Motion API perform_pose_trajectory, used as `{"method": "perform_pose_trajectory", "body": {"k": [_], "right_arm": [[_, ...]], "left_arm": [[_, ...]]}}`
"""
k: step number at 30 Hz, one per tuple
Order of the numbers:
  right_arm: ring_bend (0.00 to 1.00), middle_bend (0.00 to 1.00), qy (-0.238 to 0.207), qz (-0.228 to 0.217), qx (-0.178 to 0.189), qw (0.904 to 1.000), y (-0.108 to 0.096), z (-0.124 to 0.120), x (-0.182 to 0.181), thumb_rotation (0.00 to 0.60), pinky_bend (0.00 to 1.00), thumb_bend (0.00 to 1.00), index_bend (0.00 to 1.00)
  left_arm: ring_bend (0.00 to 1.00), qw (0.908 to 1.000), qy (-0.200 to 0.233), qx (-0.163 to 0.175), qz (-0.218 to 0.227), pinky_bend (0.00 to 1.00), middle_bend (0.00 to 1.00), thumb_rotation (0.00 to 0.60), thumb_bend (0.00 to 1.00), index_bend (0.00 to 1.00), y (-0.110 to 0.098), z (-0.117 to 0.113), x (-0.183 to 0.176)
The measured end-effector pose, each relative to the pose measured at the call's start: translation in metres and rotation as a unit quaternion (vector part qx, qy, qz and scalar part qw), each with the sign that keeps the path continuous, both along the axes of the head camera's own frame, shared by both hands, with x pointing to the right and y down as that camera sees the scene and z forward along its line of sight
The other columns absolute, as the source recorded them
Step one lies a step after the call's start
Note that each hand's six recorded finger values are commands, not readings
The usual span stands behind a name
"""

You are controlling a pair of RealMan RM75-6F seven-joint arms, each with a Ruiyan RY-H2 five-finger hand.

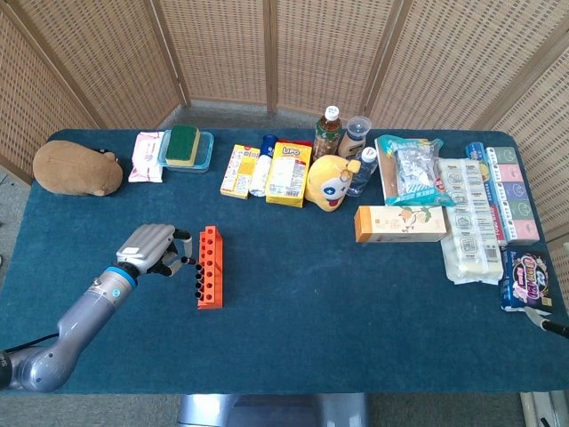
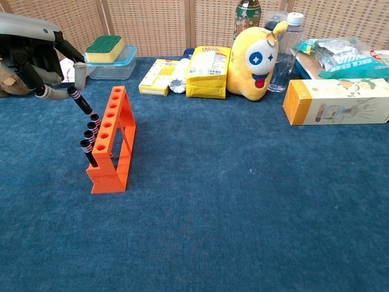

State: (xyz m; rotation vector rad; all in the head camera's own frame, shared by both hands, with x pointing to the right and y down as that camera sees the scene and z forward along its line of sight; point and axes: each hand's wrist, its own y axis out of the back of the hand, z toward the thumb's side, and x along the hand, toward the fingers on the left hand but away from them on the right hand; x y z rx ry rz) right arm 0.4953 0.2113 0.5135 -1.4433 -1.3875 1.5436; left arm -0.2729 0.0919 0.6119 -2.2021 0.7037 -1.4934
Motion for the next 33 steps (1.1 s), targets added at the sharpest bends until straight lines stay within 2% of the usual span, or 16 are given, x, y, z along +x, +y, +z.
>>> {"method": "perform_pose_trajectory", "body": {"k": [14, 25, 33], "right_arm": [[0.02, 0.03, -0.003, -0.002, -0.001, 1.0, 0.0, 0.0, -0.001, 0.6, 0.0, 0.0, 0.06], [0.02, 0.03, -0.005, 0.001, -0.003, 1.0, 0.001, 0.0, 0.0, 0.6, 0.0, 0.0, 0.06], [0.02, 0.03, -0.007, 0.002, -0.002, 1.0, 0.001, -0.001, 0.001, 0.6, 0.0, 0.0, 0.06]], "left_arm": [[1.0, 0.9999, -0.01, 0.003, 0.003, 1.0, 1.0, 0.6, 0.38, 0.55, -0.002, 0.004, 0.001], [1.0, 0.9996, -0.027, 0.001, 0.006, 1.0, 1.0, 0.6, 0.37, 0.38, -0.002, 0.012, 0.009], [1.0, 0.9997, -0.025, 0.005, 0.0, 1.0, 1.0, 0.6, 0.37, 0.36, -0.004, 0.01, 0.014]]}}
